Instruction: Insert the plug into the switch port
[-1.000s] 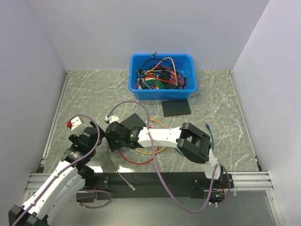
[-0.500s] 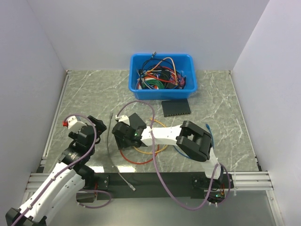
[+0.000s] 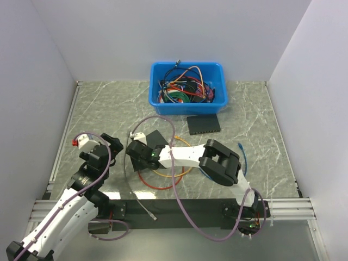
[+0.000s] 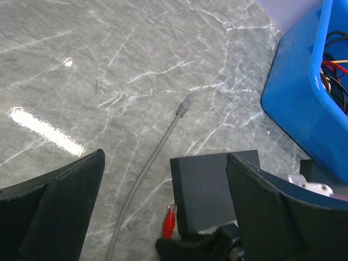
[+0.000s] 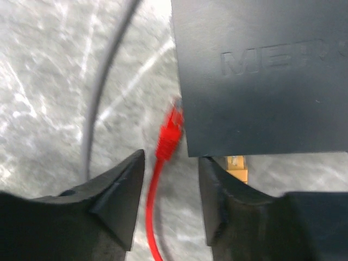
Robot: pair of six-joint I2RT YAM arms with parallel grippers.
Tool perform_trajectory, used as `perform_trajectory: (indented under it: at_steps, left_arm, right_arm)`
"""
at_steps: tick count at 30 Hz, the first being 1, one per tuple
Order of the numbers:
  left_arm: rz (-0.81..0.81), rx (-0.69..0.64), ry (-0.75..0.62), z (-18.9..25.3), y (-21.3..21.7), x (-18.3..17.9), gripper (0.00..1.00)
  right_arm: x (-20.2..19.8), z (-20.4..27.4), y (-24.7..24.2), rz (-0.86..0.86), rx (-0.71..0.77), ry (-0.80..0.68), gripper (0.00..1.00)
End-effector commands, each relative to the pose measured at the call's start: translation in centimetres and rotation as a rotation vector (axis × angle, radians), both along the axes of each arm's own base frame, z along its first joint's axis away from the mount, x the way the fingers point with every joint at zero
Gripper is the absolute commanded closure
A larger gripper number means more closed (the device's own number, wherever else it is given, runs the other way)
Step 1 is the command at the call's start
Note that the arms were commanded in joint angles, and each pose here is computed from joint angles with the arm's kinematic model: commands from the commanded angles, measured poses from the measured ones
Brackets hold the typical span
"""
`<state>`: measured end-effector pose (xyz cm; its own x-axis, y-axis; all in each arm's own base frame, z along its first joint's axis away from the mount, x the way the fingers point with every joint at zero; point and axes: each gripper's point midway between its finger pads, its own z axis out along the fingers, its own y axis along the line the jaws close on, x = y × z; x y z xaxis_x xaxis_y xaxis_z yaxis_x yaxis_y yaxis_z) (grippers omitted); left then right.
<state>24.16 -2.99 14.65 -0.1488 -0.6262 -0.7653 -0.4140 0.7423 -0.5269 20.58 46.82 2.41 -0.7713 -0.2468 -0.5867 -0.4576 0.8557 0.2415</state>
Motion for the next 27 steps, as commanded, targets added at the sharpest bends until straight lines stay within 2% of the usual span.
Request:
perform_trajectory:
  at_steps: [1, 8, 16, 19, 20, 24, 26, 27]
  left_arm:
    - [-0.019, -0.027, -0.046, 1.6, -0.6, 0.5, 0.01]
    - [-0.023, -0.028, -0.05, 1.7, -0.6, 0.4, 0.01]
    - [-0.028, -0.026, -0.048, 1.7, -0.7, 0.4, 0.01]
    - [-0.033, -0.026, -0.047, 1.6, -0.8, 0.5, 0.01]
    - [-0.037, -0.027, -0.05, 1.7, -0.8, 0.5, 0.01]
    - [-0.094, -0.016, -0.053, 1.8, -1.7, 0.7, 0.01]
    - [-0.15, -0.022, -0.058, 2.0, -2.6, 0.7, 0.01]
    - [-0.17, -0.016, -0.066, 2.2, -2.8, 0.7, 0.01]
  right_arm:
    - [0.1, -1.5, 0.8, -0.011, -0.026, 0.019, 0.51]
    - [-0.2, -2.8, 0.8, -0.011, -0.043, 0.044, 0.67]
    - [-1.2, -3.2, 0.3, 0.002, -0.033, 0.065, 0.8]
    - [-1.8, -3.2, 0.2, 0.01, -0.027, 0.064, 0.93]
    - [-2.1, -3.0, 0.3, 0.016, -0.017, 0.059, 1.0]
    - [-3.8, -2.2, -1.0, 0.064, 0.023, 0.04, 1.0]
    - [-4.2, 0.7, -0.8, 0.087, 0.106, -0.002, 1.0]
    - [-5.2, -0.2, -2.3, 0.114, 0.083, -0.004, 1.0]
